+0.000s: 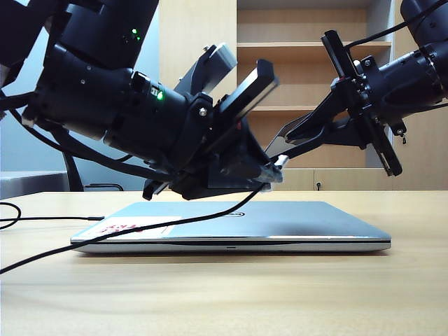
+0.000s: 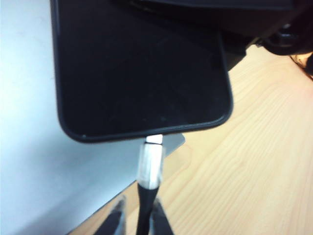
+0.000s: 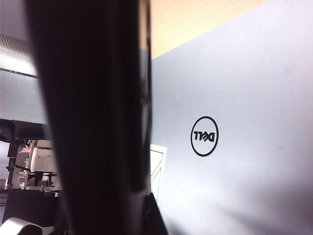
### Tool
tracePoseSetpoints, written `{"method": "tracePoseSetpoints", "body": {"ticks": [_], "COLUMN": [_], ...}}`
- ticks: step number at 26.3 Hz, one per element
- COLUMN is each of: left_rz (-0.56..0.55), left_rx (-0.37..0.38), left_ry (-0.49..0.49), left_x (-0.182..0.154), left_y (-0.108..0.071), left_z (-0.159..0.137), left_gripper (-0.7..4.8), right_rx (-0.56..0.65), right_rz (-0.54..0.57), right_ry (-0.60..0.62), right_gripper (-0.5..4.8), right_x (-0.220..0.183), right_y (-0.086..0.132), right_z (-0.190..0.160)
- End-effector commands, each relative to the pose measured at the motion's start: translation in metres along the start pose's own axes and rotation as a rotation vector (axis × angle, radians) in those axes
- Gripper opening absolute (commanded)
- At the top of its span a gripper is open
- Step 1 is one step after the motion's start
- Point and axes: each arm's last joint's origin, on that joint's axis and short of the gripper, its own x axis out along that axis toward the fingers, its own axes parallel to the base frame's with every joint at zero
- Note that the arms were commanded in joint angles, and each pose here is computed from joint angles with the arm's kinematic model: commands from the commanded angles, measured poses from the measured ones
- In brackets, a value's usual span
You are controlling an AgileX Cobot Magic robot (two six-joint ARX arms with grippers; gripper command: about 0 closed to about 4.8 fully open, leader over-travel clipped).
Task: Pick up the charging cable and the phone, plug the charging cable into the charging port on the phone, and finally place them back on the table.
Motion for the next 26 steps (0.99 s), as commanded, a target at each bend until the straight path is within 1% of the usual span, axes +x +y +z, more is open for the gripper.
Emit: {"method": "tracePoseSetpoints", "body": {"ticks": [1,2,3,4,5,10,18,22,26], "left_rz": [-0.016,-0.02,-0.023,-0.026,-0.027,-0.027,-0.037,-0.038,-0.047], "left_rx": [0.002,0.003,0.004,0.004,0.004,0.004,-0.035,-0.035,-0.032], "left_ry": [-0.029,-0.038,-0.044,-0.049,-0.051,-0.052,-0.07,-0.071,-0.094], "left_x": [0.0,0.0,0.0,0.0002,0.0001,0.0001,0.0003,0.0008,0.0005], "left_y": [-0.0026,-0.003,-0.0033,-0.0037,-0.0038,-0.0038,-0.0044,-0.0043,-0.0049], "left_z": [0.0036,0.0045,0.0052,0.006,0.0062,0.0062,0.0078,0.0076,0.0099], "left_gripper": [0.79,0.6,0.24,0.02,-0.06,-0.06,-0.06,-0.06,-0.06], "right_rx": [-0.043,-0.043,-0.043,-0.043,-0.043,-0.043,-0.045,-0.049,-0.059], "right_rz": [0.044,0.044,0.044,0.044,0.044,0.044,0.046,0.054,0.055], "right_ry": [-0.025,-0.025,-0.025,-0.025,-0.025,-0.025,-0.02,-0.001,0.005], "right_gripper": [-0.06,-0.06,-0.06,-0.06,-0.06,-0.06,-0.06,-0.06,-0.06], "right_x": [-0.0017,-0.0017,-0.0017,-0.0017,-0.0017,-0.0017,-0.0006,0.0025,0.0033], "right_y": [0.008,0.008,0.008,0.008,0.008,0.008,0.0091,0.0119,0.0124], "right_z": [0.0044,0.0044,0.0044,0.0044,0.0044,0.0044,0.0032,-0.0006,-0.0018]}}
